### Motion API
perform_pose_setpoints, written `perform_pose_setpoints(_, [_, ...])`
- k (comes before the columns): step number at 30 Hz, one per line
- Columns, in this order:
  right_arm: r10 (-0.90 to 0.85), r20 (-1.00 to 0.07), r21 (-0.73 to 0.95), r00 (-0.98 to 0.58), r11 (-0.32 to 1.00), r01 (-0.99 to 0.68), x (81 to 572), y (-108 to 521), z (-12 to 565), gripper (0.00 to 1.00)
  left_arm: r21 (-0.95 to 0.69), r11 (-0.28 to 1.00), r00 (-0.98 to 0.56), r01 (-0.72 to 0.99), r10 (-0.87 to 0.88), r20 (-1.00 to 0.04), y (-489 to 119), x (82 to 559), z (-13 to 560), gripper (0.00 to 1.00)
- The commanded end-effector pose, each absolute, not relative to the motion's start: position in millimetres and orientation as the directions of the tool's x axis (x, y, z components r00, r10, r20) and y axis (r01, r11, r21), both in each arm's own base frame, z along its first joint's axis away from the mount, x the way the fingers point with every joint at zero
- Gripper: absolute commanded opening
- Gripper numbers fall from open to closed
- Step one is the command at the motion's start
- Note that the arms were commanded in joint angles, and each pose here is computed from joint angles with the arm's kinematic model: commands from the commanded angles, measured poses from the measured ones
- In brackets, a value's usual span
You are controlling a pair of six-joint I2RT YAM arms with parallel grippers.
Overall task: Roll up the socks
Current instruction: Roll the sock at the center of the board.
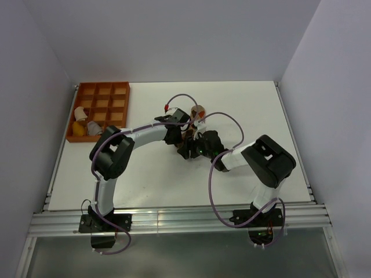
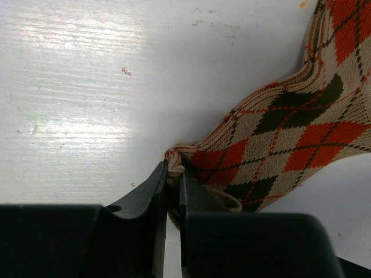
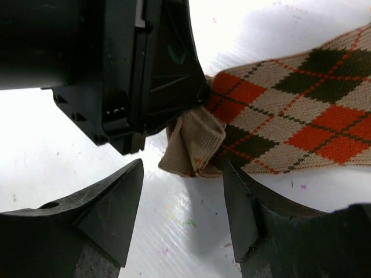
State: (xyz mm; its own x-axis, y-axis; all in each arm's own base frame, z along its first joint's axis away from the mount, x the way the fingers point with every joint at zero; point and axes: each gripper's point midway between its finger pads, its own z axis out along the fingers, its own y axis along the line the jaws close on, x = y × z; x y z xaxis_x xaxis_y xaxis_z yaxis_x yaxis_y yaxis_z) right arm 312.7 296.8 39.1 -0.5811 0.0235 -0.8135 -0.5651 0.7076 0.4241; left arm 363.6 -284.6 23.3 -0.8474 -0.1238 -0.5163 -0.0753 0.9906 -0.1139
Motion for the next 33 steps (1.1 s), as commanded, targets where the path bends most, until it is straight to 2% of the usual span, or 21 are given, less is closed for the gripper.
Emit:
perform_pose_setpoints(1, [0.024,-0.869,0.349,-0.494,0.737,-0.579,333,304,54,0.64,-0.098,0.994,-0.888,-0.049,-0.088,-0.452,-286,352,9,0.0])
perform_pose_setpoints(6, [0.004,-0.875,0.331,-0.485,0.736,-0.591,334,310,54,0.61,-0.098,0.994,-0.896,-0.042,-0.081,-0.437,-287,350,6,0.0])
perform_pose_setpoints(15, [-0.007,-0.855,0.333,-0.518,0.758,-0.56,335,313,39,0.46,-0.111,0.993,-0.897,-0.042,-0.087,-0.434,-288,352,9,0.0])
perform_pose_setpoints(18, [-0.001,-0.839,0.341,-0.544,0.778,-0.528,336,310,33,0.36,-0.118,0.992,-0.9,-0.045,-0.091,-0.426,-288,352,9,0.0])
perform_pose_setpoints(19, [0.01,-0.831,0.351,-0.556,0.785,-0.511,337,309,31,0.28,-0.121,0.992,-0.899,-0.047,-0.095,-0.428,-288,354,9,0.0])
perform_pose_setpoints(21, [0.018,-0.816,0.367,-0.577,0.788,-0.494,335,309,29,0.19,-0.127,0.991,-0.9,-0.049,-0.099,-0.425,-289,354,9,0.0])
perform_pose_setpoints(22, [0.035,-0.807,0.383,-0.589,0.791,-0.477,334,307,29,0.08,-0.128,0.991,-0.899,-0.049,-0.1,-0.426,-289,354,10,0.0])
perform_pose_setpoints(23, [0.047,-0.802,0.394,-0.596,0.791,-0.468,334,307,31,0.03,-0.137,0.989,-0.896,-0.057,-0.111,-0.43,-290,356,12,0.0])
perform_pose_setpoints(24, [0.054,-0.79,0.41,-0.611,0.787,-0.461,332,307,30,0.0,-0.142,0.988,-0.897,-0.058,-0.114,-0.427,-290,354,11,0.02])
perform_pose_setpoints(26, [0.102,-0.745,0.478,-0.659,0.771,-0.421,329,305,29,0.0,-0.163,0.984,-0.89,-0.07,-0.136,-0.436,-290,356,15,0.04])
perform_pose_setpoints(32, [0.26,-0.571,0.662,-0.779,0.707,-0.249,330,293,16,0.0,-0.238,0.962,-0.849,-0.132,-0.233,-0.474,-283,362,34,0.26])
perform_pose_setpoints(33, [0.289,-0.539,0.687,-0.791,0.694,-0.215,330,292,16,0.0,-0.26,0.956,-0.835,-0.137,-0.252,-0.488,-283,366,40,0.34])
